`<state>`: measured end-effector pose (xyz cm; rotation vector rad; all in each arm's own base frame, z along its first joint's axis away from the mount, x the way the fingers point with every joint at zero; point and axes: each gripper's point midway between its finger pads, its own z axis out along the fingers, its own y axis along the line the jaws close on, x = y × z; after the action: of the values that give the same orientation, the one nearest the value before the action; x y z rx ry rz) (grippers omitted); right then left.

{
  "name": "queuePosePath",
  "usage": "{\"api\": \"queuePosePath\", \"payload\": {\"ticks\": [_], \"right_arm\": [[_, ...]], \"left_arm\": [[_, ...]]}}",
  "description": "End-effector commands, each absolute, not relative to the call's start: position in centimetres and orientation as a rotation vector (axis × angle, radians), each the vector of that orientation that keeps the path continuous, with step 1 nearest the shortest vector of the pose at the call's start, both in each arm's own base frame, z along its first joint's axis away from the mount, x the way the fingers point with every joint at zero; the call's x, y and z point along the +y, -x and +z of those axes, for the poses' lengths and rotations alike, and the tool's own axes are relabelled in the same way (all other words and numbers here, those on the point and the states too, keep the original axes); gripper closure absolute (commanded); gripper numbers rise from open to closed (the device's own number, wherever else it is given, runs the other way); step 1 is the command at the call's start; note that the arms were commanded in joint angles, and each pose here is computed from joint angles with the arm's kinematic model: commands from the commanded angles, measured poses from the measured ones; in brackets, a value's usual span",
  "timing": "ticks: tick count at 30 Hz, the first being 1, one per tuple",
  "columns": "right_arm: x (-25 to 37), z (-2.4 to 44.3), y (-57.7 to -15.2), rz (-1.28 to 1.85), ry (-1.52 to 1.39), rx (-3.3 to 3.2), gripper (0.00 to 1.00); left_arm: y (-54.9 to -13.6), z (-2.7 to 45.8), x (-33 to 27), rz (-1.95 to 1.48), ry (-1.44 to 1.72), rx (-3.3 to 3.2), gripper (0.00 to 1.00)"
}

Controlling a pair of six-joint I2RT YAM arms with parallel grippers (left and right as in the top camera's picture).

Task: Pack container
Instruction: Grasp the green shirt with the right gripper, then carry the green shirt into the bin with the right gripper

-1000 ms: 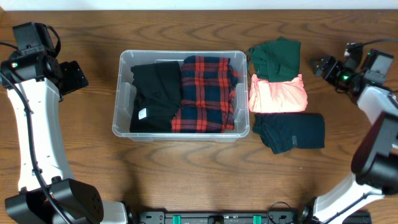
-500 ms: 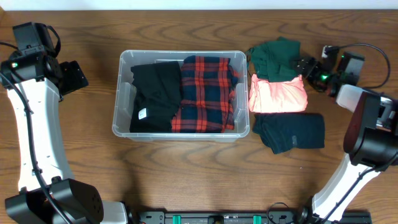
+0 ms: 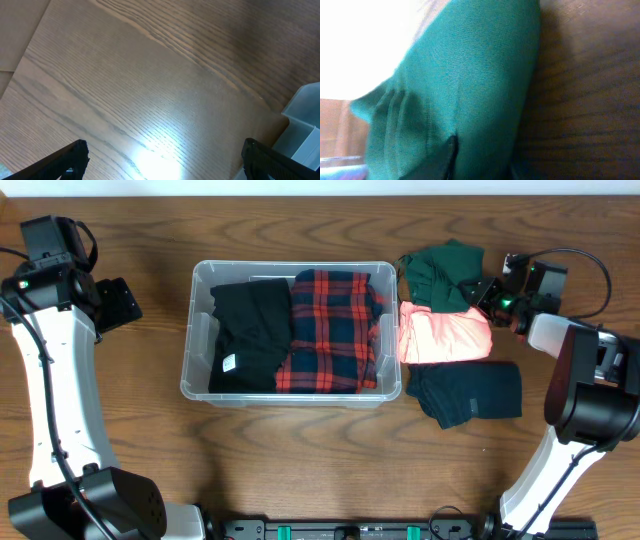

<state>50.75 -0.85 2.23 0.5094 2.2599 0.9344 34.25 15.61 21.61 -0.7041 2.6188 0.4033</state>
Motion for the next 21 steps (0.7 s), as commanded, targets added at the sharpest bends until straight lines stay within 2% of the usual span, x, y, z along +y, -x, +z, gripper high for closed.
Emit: {"api": "queuePosePath", "payload": {"ticks": [1, 4, 6, 14, 21], "right_arm": [[-0.6, 5.0, -50.6, 1.128, -0.416, 2.166, 0.84], [0.1, 10.3, -50.6, 1.33, -0.329, 2.029, 0.95], [0.8, 13.9, -50.3, 1.415, -0.252, 1.953, 0.99], [7.4, 28.7, -46.6, 1.521, 0.132, 1.739, 0.99], [16.0, 34.9, -41.4, 1.595, 0.399, 1.661, 0.99]], "left_arm": [[-34.1, 22.5, 15.9, 0.419, 0.708, 2.595, 0.02], [-34.1, 22.5, 15.9, 0.419, 0.708, 2.595, 0.02], [-34.1, 22.5, 15.9, 0.419, 0.708, 2.595, 0.02], [-34.1, 22.5, 15.9, 0.419, 0.708, 2.595, 0.02], [-34.1, 22.5, 15.9, 0.419, 0.708, 2.595, 0.02]]}}
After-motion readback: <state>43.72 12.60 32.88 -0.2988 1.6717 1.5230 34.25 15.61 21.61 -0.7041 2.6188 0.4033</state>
